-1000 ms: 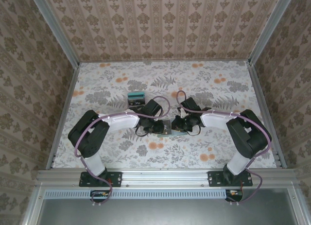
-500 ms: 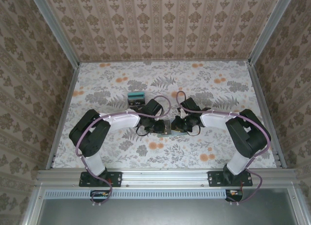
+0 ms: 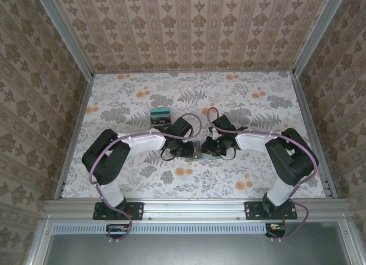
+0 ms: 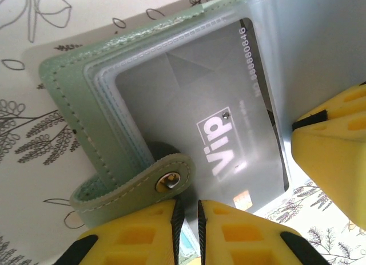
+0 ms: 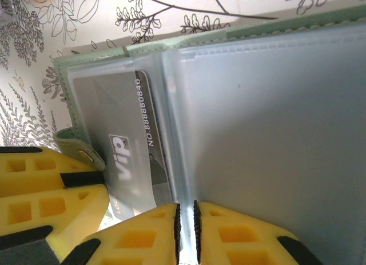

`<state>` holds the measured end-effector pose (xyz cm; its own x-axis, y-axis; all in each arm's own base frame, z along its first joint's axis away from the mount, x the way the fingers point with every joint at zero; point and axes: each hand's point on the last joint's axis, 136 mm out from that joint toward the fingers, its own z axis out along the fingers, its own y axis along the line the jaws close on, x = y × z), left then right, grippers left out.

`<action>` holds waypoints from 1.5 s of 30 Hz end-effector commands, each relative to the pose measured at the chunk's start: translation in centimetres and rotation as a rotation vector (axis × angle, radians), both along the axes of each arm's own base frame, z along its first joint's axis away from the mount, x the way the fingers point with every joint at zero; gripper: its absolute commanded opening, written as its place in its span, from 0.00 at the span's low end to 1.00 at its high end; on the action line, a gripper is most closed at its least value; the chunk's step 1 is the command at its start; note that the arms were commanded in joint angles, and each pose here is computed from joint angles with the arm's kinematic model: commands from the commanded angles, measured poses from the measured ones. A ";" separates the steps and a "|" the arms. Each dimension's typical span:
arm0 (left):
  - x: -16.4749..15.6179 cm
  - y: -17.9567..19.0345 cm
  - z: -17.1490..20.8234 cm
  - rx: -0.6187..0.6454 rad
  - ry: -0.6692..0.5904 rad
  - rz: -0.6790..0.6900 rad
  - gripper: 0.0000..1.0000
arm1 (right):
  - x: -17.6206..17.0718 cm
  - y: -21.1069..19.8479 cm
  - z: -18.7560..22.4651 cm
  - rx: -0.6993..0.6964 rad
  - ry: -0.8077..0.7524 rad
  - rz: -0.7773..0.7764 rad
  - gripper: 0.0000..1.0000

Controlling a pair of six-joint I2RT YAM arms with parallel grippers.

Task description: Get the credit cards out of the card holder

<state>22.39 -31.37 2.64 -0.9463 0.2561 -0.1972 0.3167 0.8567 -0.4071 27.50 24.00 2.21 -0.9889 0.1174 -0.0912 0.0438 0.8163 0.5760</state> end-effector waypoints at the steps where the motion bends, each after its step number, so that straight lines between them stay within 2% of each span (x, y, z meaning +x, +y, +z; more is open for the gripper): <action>1: -0.7 -0.1 -1.1 0.034 0.033 -0.028 0.18 | -0.6 0.2 -0.6 0.003 0.028 0.012 0.18; 8: -0.8 -1.4 -0.9 0.005 0.038 -0.052 0.20 | -0.7 0.2 -0.7 0.003 0.030 0.013 0.19; 22: -1.1 -0.6 -1.4 0.042 0.050 -0.048 0.18 | 0.4 -0.5 0.3 -0.002 0.002 -0.004 0.19; 33: -1.0 -1.1 -1.3 0.028 0.049 -0.055 0.17 | -0.3 0.7 -0.8 0.059 0.054 0.012 0.19; 35: -1.0 -1.0 -1.4 0.028 0.052 -0.055 0.17 | -0.4 0.9 -0.9 0.066 0.058 0.013 0.16; 37: -1.0 -1.0 -1.3 0.028 0.050 -0.054 0.17 | -0.5 0.8 -1.0 0.069 0.059 0.008 0.03; 38: -1.0 -1.0 -1.3 0.029 0.048 -0.053 0.17 | -0.5 0.7 -0.9 0.062 0.054 0.007 0.00; 45: -1.0 0.2 -1.4 0.049 0.048 -0.034 0.16 | -0.2 -2.4 -0.4 0.015 0.029 -0.052 0.00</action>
<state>22.37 -32.29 2.50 -0.9451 0.2722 -0.1810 0.3241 0.8528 -0.4095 27.78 23.32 2.02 -0.9879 0.1407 -0.0648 0.0725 0.7898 0.6091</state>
